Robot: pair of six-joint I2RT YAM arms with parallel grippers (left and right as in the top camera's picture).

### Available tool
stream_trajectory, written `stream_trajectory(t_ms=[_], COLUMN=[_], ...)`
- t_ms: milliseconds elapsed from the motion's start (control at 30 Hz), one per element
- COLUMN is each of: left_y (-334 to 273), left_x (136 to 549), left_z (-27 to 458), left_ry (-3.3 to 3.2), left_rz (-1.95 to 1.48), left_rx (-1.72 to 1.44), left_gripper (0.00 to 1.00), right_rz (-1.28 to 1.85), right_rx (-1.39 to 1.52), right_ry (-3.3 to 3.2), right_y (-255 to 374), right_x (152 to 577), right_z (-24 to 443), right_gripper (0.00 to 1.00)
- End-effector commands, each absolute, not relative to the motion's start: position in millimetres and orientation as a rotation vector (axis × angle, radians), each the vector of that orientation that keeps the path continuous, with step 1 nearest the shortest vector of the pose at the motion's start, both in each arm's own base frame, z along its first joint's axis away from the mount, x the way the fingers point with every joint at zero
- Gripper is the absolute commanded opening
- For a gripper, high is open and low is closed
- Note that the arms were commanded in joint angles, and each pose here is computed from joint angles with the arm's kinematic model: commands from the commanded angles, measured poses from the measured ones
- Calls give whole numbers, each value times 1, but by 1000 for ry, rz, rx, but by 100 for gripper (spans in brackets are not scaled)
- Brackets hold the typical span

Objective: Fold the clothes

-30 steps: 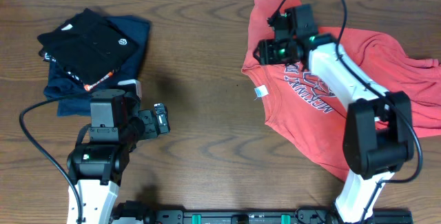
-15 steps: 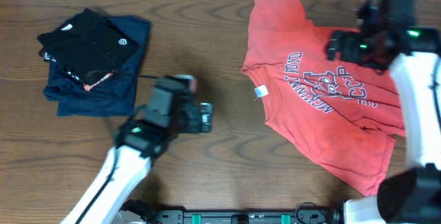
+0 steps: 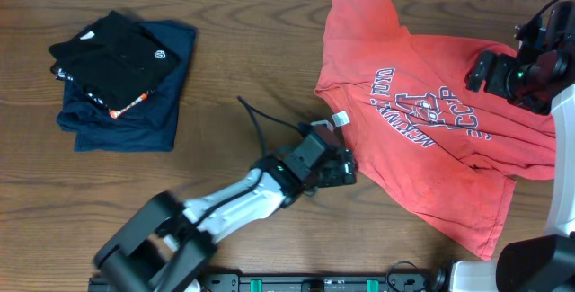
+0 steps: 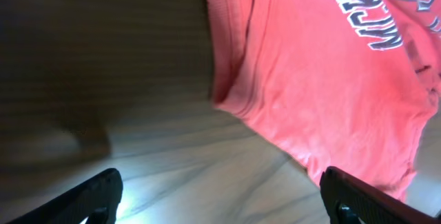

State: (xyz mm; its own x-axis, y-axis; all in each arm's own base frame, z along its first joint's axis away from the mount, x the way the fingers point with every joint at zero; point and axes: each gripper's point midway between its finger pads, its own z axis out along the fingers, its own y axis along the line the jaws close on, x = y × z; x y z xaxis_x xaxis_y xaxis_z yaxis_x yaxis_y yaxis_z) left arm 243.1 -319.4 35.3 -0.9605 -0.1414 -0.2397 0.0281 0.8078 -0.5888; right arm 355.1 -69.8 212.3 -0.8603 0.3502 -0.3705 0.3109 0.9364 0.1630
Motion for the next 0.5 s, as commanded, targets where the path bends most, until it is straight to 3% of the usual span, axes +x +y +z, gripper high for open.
stream_trajectory(t_ms=[0,400,433,467], left_y=[-338,-379,-376,-374], left_x=[244,270,272,274], left_z=[27,-13,-18,-21], left_ry=[2726,2585,2586,2584], left_rz=[-981,-1203,-1184,-1166], left_rx=[-282,-483,-494,-502], left_gripper=[92,77,68,51], right_rz=[127,130,130,130], right_rx=[455,458,459,460], right_ry=[2673,2688,2689,2691], right_y=[-72,-71,-71,-71], right_x=[354,351,350,350], right_z=[222,220,220,220], right_gripper=[99,99,99,99])
